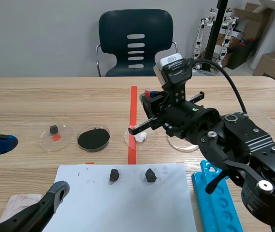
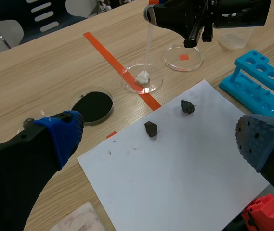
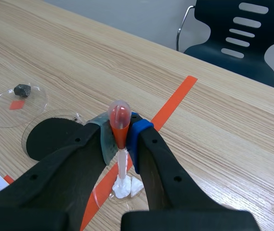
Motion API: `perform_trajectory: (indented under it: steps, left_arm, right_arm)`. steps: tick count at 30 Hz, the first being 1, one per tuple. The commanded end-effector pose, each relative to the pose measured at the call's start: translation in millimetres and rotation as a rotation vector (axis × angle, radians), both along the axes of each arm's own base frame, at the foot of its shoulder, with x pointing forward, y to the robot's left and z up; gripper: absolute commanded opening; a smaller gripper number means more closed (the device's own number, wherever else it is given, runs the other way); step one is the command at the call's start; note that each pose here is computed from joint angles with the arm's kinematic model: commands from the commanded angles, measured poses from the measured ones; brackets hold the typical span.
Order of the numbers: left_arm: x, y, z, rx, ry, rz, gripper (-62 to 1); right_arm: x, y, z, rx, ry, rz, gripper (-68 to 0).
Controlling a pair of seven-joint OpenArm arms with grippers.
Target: Squeeze the dropper onto the mineral
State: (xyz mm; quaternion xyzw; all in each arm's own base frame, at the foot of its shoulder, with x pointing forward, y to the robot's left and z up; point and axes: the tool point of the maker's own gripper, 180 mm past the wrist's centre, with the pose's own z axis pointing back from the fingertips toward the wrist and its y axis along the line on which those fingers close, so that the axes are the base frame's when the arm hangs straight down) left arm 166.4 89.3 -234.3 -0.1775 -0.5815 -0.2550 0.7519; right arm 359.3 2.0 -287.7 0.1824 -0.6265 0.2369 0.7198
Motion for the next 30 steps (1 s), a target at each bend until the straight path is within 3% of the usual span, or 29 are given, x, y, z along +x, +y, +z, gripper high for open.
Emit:
perform_trajectory:
  steps: [1, 21, 30]
  left_arm:
    - [2.6, -3.6, 12.4, -0.025, -0.035, 0.001, 1.4]
    - [2.6, -3.6, 12.4, -0.025, -0.035, 0.001, 1.4]
    - [2.5, -3.6, 12.4, -0.025, -0.035, 0.001, 1.4]
  right_arm:
    - [8.9, 1.3, 20.2, 0.023, -0.057, 0.001, -67.1]
    - [7.9, 1.1, 19.5, 0.013, -0.048, 0.002, -67.1]
    - [-1.5, 0.7, 37.0, 0.015, -0.067, 0.0, -67.1]
